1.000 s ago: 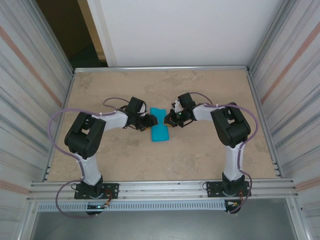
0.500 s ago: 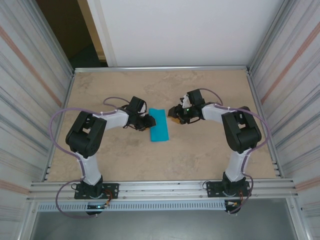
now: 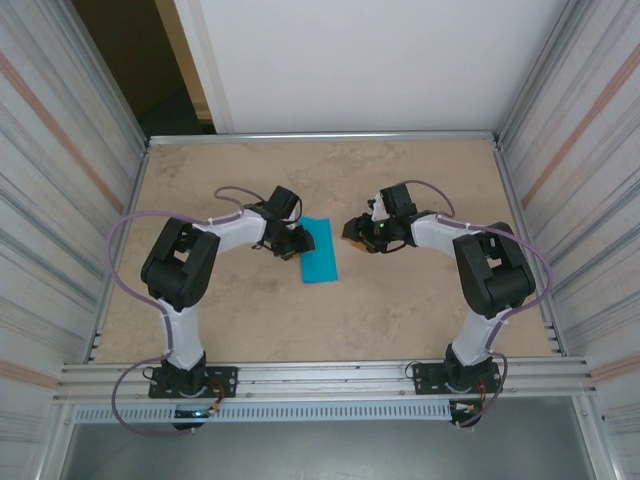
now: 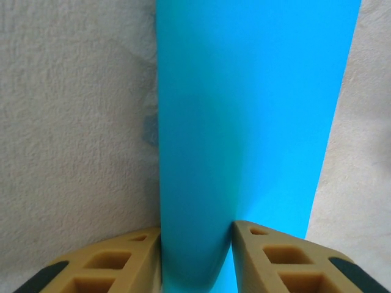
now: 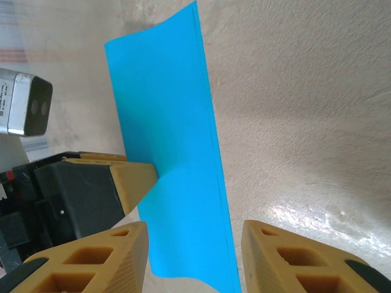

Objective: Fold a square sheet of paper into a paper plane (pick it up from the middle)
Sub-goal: First fold in half a square sheet of paper at the center of the table, then hold the square sheet of paper at the center of the table.

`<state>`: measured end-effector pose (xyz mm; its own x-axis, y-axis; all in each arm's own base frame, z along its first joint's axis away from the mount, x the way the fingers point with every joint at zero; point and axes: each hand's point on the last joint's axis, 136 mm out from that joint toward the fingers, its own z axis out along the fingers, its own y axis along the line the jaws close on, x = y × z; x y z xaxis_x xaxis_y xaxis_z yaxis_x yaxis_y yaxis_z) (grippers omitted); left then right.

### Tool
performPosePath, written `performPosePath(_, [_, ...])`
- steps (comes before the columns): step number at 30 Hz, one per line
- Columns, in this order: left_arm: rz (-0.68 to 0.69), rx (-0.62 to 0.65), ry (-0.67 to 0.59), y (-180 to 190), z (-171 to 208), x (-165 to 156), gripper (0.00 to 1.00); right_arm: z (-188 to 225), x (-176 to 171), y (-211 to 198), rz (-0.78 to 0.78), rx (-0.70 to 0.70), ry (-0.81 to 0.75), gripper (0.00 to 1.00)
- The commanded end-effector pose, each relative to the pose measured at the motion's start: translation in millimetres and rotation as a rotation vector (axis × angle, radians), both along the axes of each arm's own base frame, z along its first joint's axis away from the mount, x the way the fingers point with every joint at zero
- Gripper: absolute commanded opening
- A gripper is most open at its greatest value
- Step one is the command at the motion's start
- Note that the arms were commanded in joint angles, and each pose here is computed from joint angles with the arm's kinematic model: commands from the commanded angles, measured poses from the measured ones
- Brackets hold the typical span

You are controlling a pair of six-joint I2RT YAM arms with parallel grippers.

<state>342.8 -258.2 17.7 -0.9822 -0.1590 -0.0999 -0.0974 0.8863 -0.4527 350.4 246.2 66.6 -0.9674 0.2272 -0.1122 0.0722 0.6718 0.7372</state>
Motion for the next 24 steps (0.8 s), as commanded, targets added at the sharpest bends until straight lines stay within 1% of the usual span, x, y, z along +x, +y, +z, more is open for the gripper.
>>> performPosePath(1, [0.013, 0.208, 0.146, 30, -71, -36, 0.35, 4, -5, 0, 0.012, -0.016, -0.026, 0.43])
performPosePath(6, [0.017, 0.209, 0.162, 30, -74, -36, 0.36, 2, -5, 2, 0.016, -0.015, -0.022, 0.43])
performPosePath(7, [0.017, 0.218, 0.183, 31, -83, -39, 0.36, 1, -5, 2, 0.015, -0.017, -0.021, 0.43])
performPosePath(9, [0.013, 0.222, 0.195, 30, -87, -41, 0.36, 0, -6, 1, 0.013, -0.020, -0.018, 0.42])
performPosePath(15, [-0.006, 0.216, 0.212, 28, -92, -43, 0.35, 6, -8, -4, -0.010, -0.035, -0.042, 0.42])
performPosePath(24, [0.008, 0.225, 0.268, 32, -105, -55, 0.35, 1, 1, -3, -0.011, -0.045, -0.043, 0.42])
